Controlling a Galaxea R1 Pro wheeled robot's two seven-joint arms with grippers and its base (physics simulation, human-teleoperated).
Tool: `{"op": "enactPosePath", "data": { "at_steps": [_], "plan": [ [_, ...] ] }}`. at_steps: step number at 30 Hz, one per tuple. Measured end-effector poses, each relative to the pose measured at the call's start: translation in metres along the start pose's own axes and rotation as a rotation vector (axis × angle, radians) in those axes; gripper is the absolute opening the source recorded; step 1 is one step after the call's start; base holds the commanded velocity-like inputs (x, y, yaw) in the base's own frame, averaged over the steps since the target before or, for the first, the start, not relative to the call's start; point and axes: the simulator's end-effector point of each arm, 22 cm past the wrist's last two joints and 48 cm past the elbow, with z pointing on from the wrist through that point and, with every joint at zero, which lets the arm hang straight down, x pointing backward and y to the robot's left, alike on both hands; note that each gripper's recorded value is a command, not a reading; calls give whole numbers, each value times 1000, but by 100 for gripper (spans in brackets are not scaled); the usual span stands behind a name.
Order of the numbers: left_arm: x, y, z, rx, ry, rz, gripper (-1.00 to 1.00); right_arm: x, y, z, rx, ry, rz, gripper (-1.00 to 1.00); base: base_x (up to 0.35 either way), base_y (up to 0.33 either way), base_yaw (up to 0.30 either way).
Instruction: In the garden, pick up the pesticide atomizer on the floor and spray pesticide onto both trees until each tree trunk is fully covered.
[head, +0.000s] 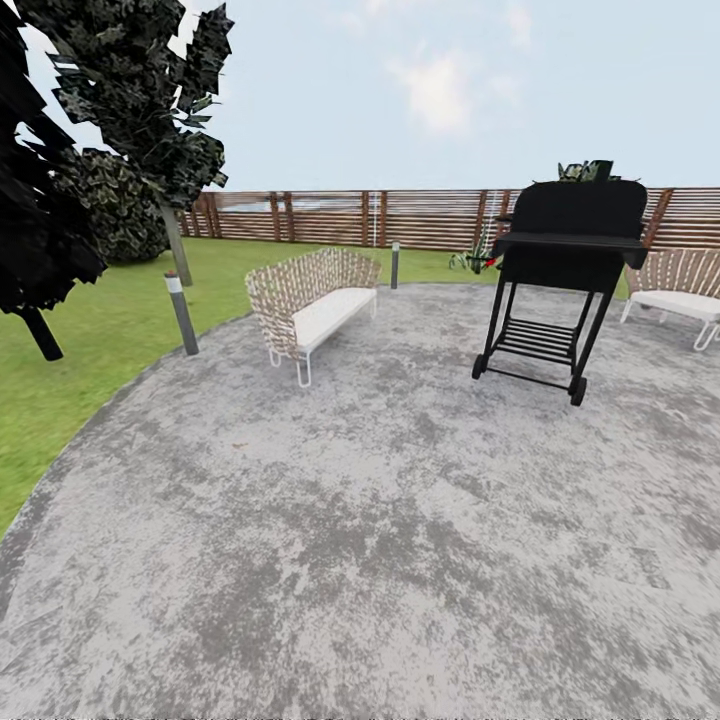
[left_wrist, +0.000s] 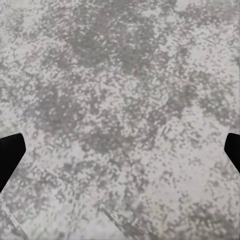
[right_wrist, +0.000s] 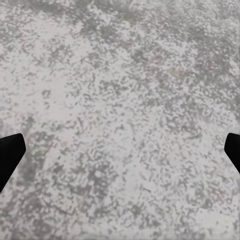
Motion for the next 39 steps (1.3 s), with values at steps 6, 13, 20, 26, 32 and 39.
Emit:
{"op": "enactPosePath", "data": {
  "at_steps": [6, 13, 20, 26, 32, 39],
  "plan": [
    [14, -1, 9, 0, 9, 1, 100, 14, 1, 8, 0, 9, -1, 100, 0, 0, 0],
    [30, -1, 19, -1, 19, 2, 100, 31, 3, 18, 0, 20, -2, 100, 0, 0, 0],
    [47, -2, 28, -1, 29, 3, 100, 47, 4, 27, 0, 31, -4, 100, 0, 0, 0],
    [61, -2, 37, -2, 39, 4, 100, 62, 5, 35, -1, 41, -5, 100, 0, 0, 0],
    [67, -4, 40, 1, 43, 8, 100, 70, 6, 38, -1, 50, -6, 100, 0, 0, 0],
    [70, -3, 40, -3, 50, 7, 100, 71, 6, 38, -3, 50, -11, 100, 140, 0, 0]
  ]
}}
